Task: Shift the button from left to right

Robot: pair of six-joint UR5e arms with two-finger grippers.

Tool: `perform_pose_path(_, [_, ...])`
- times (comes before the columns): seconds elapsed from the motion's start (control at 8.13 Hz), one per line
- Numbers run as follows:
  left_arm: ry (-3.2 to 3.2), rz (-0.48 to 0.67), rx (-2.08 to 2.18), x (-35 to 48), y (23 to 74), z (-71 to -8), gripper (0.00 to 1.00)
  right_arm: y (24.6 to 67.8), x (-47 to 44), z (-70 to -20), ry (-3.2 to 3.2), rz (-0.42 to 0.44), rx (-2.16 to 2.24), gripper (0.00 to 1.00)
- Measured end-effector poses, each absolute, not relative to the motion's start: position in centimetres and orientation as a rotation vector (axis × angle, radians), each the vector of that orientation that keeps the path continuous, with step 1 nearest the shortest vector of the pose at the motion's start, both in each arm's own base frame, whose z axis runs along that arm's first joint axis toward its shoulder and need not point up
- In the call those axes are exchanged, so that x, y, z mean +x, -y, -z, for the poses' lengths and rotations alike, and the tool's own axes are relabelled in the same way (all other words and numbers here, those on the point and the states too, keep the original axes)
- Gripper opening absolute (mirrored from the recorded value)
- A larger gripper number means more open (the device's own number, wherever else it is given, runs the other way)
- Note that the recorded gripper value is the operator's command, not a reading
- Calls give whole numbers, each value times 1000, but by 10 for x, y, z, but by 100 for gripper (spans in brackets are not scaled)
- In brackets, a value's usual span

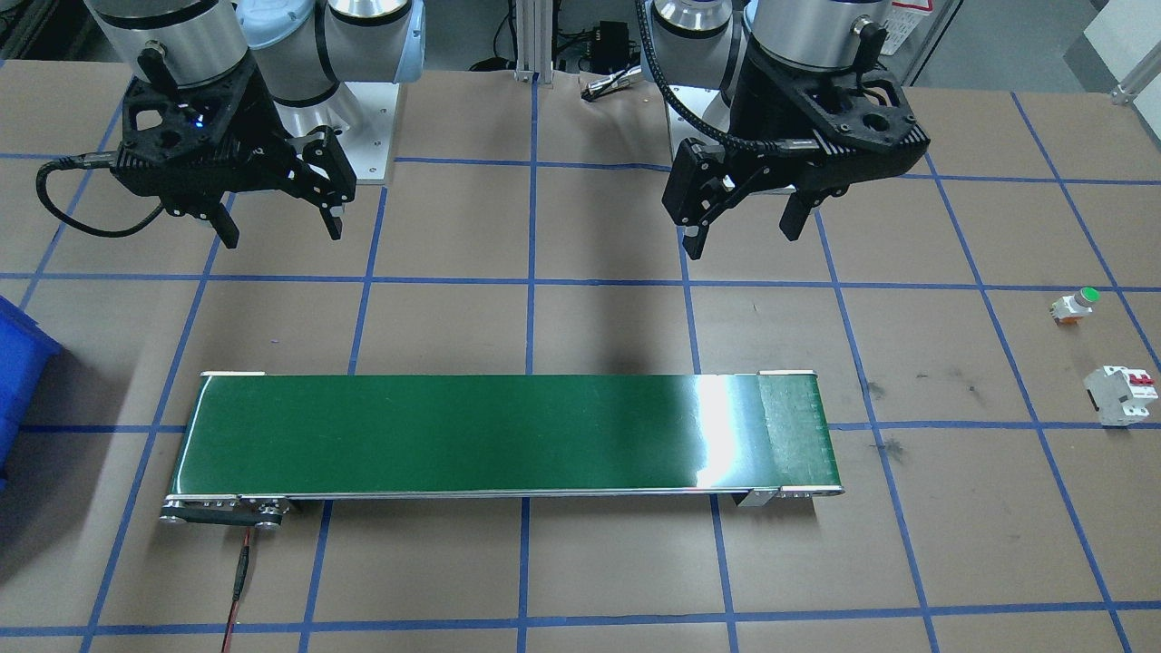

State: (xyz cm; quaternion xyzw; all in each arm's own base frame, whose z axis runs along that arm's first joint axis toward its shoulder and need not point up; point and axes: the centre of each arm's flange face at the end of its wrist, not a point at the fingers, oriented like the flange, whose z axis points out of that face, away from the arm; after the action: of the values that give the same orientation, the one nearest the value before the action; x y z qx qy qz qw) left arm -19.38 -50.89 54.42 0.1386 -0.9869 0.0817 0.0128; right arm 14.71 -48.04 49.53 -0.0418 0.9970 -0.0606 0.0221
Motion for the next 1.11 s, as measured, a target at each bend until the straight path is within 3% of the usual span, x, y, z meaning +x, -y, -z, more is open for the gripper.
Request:
perform_pose_path(0.74, [3071,-268,432,-189,507,-550,100,481,147,-495,-3090,190,-139,100])
perform_pose_path(1.11, [3113,-244,305,-138,509,-558,100,481,147,-495,-3091,187,-140,100])
